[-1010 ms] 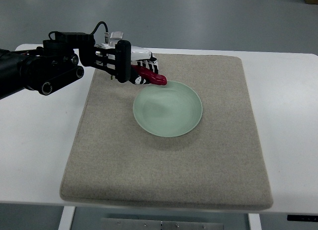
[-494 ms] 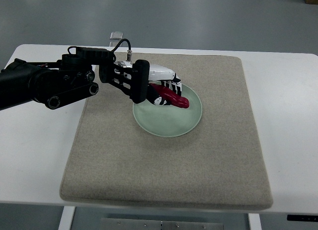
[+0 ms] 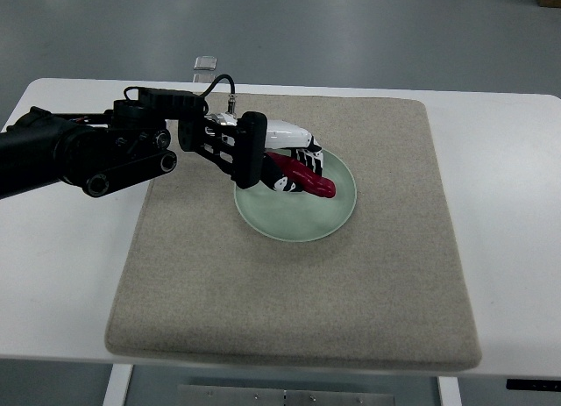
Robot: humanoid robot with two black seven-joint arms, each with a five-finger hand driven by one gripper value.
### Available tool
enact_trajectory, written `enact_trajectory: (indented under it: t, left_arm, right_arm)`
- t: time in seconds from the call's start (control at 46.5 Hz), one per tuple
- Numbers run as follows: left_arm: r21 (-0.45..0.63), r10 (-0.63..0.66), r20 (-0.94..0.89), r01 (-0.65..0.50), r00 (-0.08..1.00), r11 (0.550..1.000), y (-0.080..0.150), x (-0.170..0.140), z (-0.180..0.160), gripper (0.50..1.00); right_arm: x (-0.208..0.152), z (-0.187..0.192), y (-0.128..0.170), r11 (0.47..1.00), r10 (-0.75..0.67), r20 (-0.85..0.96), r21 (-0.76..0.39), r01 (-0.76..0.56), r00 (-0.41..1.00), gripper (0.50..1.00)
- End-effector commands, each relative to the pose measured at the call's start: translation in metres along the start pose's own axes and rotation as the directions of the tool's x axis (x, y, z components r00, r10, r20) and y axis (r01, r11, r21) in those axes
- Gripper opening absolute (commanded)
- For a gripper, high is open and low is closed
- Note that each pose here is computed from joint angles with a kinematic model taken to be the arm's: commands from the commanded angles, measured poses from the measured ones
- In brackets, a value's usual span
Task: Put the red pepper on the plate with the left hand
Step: 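Carry the pepper with the left hand onto the green plate, then open the left hand fingers to release the pepper on the plate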
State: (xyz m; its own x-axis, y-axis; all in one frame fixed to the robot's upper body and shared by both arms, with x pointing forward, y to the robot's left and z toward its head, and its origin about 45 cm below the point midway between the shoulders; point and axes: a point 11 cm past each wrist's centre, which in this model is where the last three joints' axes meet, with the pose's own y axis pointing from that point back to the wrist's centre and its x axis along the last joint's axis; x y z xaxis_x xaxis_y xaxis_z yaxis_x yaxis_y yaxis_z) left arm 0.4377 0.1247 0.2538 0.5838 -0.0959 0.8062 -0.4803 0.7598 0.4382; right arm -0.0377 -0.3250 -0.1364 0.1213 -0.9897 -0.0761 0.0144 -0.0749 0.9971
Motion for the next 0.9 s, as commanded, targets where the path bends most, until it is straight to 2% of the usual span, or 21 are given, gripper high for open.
enact_trajectory:
  t: [0.0, 0.559, 0.666, 0.773, 0.881]
  left_arm:
    - [-0.001, 0.004, -0.002, -0.004, 1.000, 1.000, 0.001, 0.001, 0.000, 0.713]
    - [0.017, 0.016, -0.009, -0.016, 1.000, 1.000, 0.002, 0.004, -0.006, 0.758]
    - [0.058, 0.040, -0.014, -0.039, 0.999, 0.998, 0.008, 0.010, -0.019, 0.761]
    - [0.119, 0.115, 0.007, -0.115, 0.993, 0.986, 0.018, 0.024, -0.040, 0.771]
    - [0.194, 0.179, 0.032, -0.182, 0.983, 0.964, 0.030, 0.035, -0.064, 0.827]
  right_arm:
    - [0.000, 0.000, 0.000, 1.000, 0.000, -0.001, 0.000, 0.000, 1.000, 0.928]
    - [0.000, 0.001, 0.000, 1.000, 0.000, 0.000, -0.001, 0.000, 1.000, 0.928]
    - [0.000, 0.000, 0.000, 1.000, 0.000, -0.001, -0.001, 0.000, 1.000, 0.928]
    - [0.000, 0.000, 0.000, 1.000, 0.000, 0.001, -0.001, 0.000, 1.000, 0.928]
    - [0.000, 0.001, 0.000, 1.000, 0.000, 0.000, -0.001, 0.000, 1.000, 0.928]
